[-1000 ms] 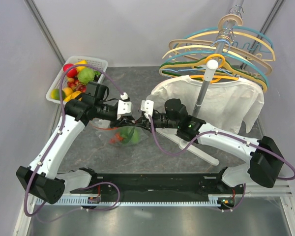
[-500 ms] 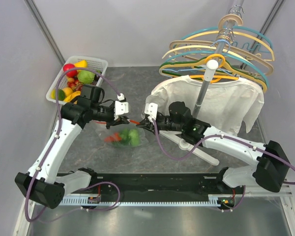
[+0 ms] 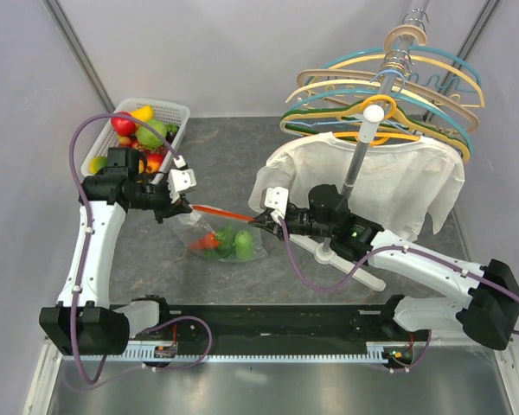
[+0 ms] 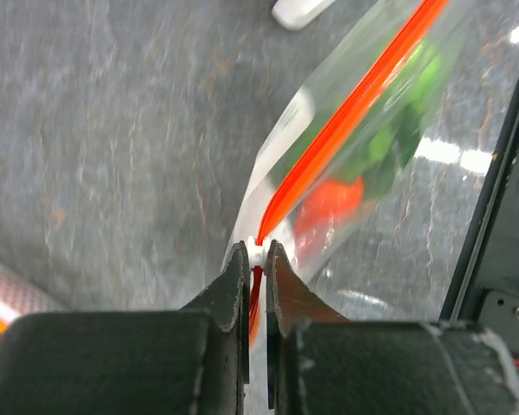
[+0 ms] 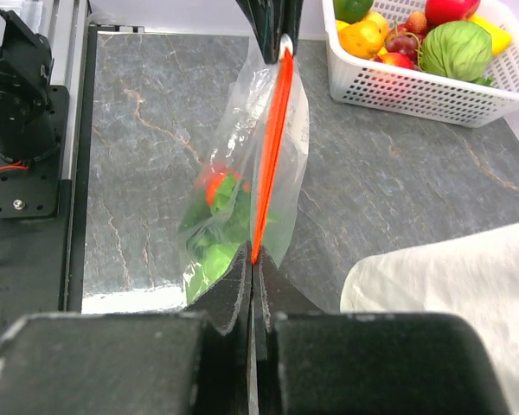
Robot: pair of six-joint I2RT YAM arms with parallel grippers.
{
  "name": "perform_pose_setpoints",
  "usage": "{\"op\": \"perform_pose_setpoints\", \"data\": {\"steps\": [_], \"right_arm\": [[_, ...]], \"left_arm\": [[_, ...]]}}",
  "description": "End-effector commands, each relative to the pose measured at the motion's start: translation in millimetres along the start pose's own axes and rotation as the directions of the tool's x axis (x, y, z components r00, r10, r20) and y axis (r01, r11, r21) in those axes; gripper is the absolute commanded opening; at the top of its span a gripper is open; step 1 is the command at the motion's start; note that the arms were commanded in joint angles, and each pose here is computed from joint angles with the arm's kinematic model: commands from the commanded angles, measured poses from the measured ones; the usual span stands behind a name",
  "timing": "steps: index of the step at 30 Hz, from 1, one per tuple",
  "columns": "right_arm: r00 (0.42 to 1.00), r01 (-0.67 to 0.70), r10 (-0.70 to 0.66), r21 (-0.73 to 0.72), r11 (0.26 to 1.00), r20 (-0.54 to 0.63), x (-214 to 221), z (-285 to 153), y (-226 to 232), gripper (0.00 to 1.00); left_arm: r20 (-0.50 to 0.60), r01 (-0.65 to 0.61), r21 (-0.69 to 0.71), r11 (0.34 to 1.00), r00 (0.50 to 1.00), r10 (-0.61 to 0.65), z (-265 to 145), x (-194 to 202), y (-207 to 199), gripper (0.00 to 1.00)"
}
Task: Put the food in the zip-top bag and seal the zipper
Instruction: Zip the zipper food storage bag at the center of the board.
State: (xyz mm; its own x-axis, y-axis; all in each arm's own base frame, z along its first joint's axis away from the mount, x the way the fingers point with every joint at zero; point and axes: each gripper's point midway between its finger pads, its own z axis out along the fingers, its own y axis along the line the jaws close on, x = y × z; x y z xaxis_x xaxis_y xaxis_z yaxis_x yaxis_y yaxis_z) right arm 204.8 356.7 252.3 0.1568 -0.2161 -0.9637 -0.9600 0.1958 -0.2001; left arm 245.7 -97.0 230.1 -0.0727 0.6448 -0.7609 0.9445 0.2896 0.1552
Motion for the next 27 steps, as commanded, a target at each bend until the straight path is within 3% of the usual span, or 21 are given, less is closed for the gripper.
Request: {"op": "perform_pose_setpoints", "data": {"steps": [1, 20, 23, 24, 27], "right_arm": [[0.999, 0.041, -0.042, 0.018, 0.999, 0.034, -16, -17, -2, 0.00], [0.999, 0.047, -0.047, 0.034, 0.998, 0.005, -13, -30, -5, 0.00], [0.999, 0.040, -0.040, 0.027, 0.999, 0.010, -15, -26, -7, 0.00], [0.999, 0.039, -0.039, 0.026, 0.999, 0.011, -15, -25, -7, 0.00], [0.999, 0.035, -0.035, 0.002, 0.999, 0.017, -17, -20, -5, 0.00]], "left_arm": [[-0.173, -0.076, -0.106, 0.991, 0.983, 0.057, -28, 36, 29, 0.02], [-0.248, -0.032, -0.145, 0.989, 0.969, -0.005, -55, 75, 46, 0.06], [-0.146, -0.020, -0.115, 0.993, 0.989, 0.003, -55, 47, 36, 0.24], [-0.114, -0.019, -0.109, 0.994, 0.993, 0.007, -56, 38, 33, 0.39], [0.025, -0.051, -0.094, 0.994, 0.998, 0.054, -60, -4, 23, 0.63]]}}
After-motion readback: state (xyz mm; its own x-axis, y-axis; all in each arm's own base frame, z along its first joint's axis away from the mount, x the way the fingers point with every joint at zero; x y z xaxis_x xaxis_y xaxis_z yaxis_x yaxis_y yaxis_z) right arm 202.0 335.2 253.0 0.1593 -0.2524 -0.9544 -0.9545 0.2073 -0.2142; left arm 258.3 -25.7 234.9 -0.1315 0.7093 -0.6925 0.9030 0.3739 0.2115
